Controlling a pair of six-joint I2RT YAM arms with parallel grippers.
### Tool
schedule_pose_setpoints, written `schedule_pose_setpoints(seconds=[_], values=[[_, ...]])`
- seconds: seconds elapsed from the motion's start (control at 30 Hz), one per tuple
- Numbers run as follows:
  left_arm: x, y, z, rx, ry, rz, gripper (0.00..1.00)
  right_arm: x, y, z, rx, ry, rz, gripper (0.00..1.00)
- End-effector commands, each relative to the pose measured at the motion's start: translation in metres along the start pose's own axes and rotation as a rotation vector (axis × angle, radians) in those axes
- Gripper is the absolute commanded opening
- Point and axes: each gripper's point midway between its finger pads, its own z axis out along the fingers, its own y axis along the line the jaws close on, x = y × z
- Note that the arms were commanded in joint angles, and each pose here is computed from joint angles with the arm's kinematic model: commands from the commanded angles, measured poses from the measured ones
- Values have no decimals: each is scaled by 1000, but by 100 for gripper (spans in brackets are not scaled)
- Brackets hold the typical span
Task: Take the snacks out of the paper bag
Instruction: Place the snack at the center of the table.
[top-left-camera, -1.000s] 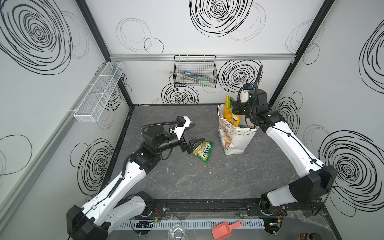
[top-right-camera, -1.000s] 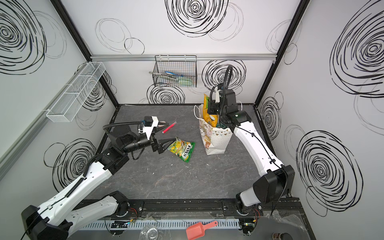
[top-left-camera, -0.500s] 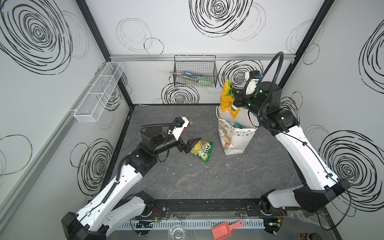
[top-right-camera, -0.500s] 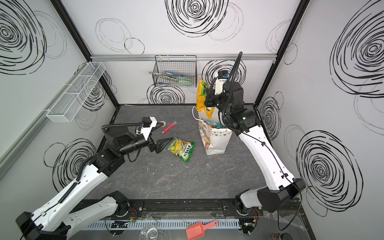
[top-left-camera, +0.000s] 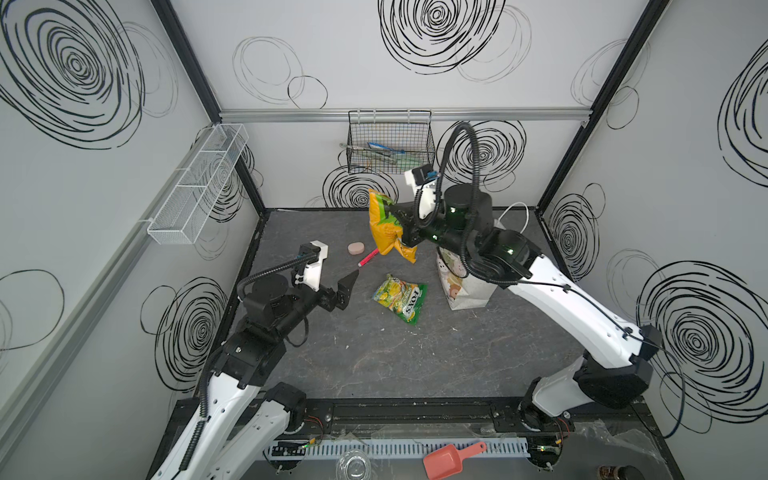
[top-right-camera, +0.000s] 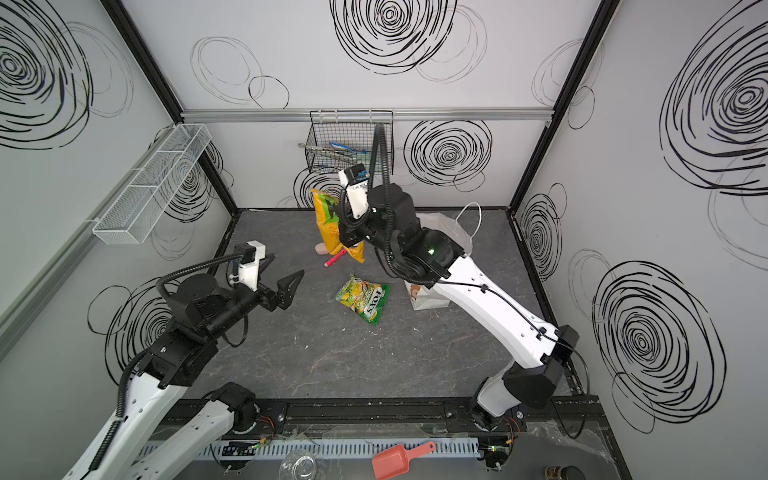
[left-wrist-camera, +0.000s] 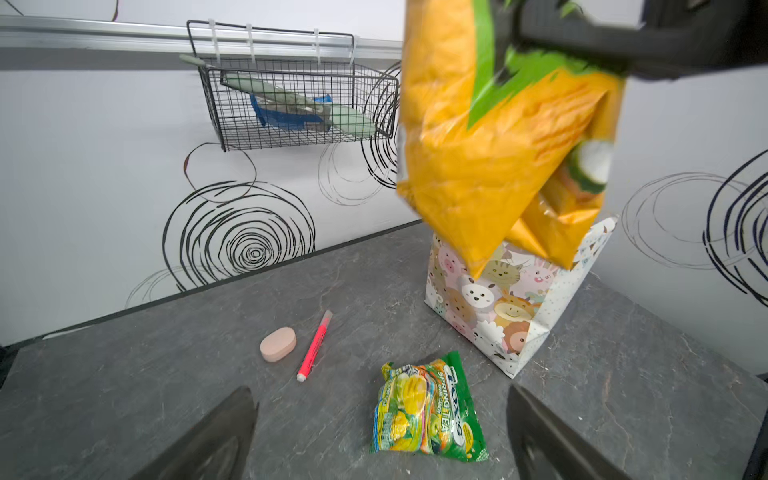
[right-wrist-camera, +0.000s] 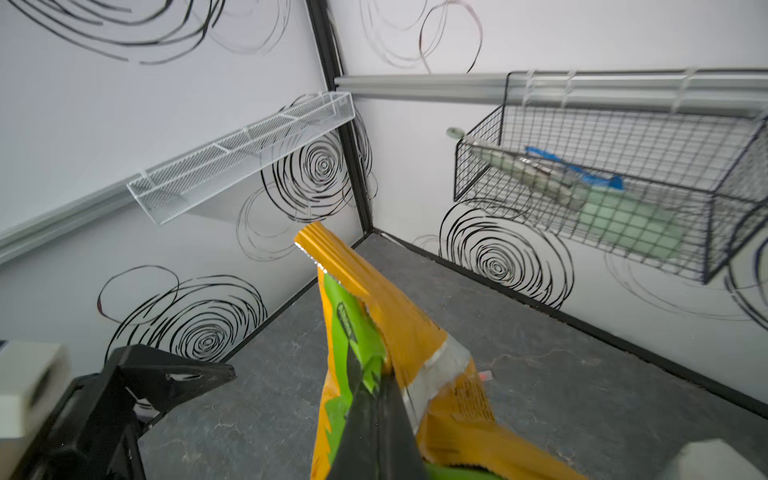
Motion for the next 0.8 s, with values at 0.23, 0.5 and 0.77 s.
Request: schedule_pose_setpoints(seconds=[0.23, 0.5, 0.77], values=[[27, 17, -31, -140, 112, -277, 96, 137, 43, 96, -88, 259, 58, 0], [64, 13, -31, -146, 259, -404, 96, 235, 45, 132, -106, 410, 137, 0], [83, 8, -29, -129, 301, -461, 96, 304, 46, 149, -103, 587, 194, 7]])
